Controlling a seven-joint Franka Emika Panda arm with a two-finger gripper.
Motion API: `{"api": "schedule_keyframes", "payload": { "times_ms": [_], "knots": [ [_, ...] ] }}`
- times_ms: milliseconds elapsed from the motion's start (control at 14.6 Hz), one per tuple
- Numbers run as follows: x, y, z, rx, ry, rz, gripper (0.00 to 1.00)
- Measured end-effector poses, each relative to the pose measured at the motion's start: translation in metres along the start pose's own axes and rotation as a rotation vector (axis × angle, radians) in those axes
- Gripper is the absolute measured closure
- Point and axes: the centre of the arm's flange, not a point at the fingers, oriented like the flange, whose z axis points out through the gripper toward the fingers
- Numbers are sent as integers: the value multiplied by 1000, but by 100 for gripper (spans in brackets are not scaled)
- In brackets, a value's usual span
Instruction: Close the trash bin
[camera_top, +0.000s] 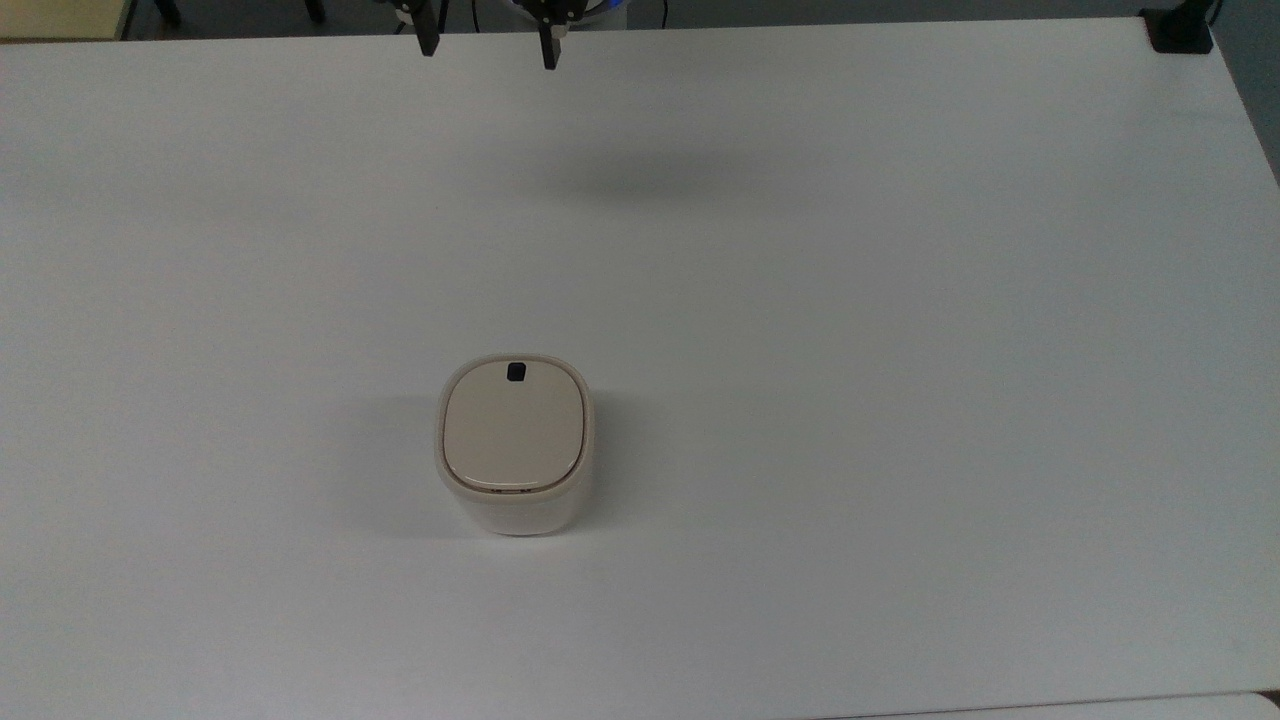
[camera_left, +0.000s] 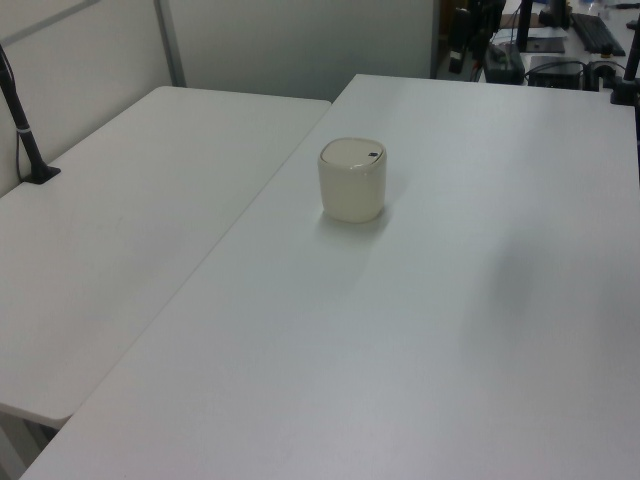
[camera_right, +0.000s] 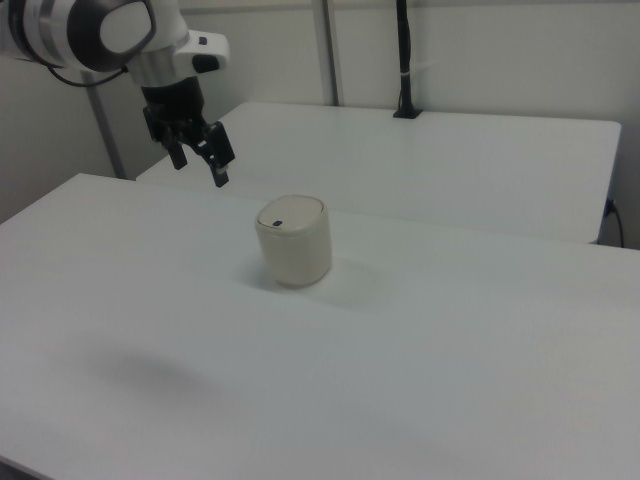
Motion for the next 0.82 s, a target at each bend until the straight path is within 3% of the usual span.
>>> {"api": "schedule_keyframes", "payload": {
  "times_ms": [206,824],
  "knots": [
    [4,15,3,-22,-2,-81,0],
    [25,12,20,-36,-17,-102,0]
  ]
}}
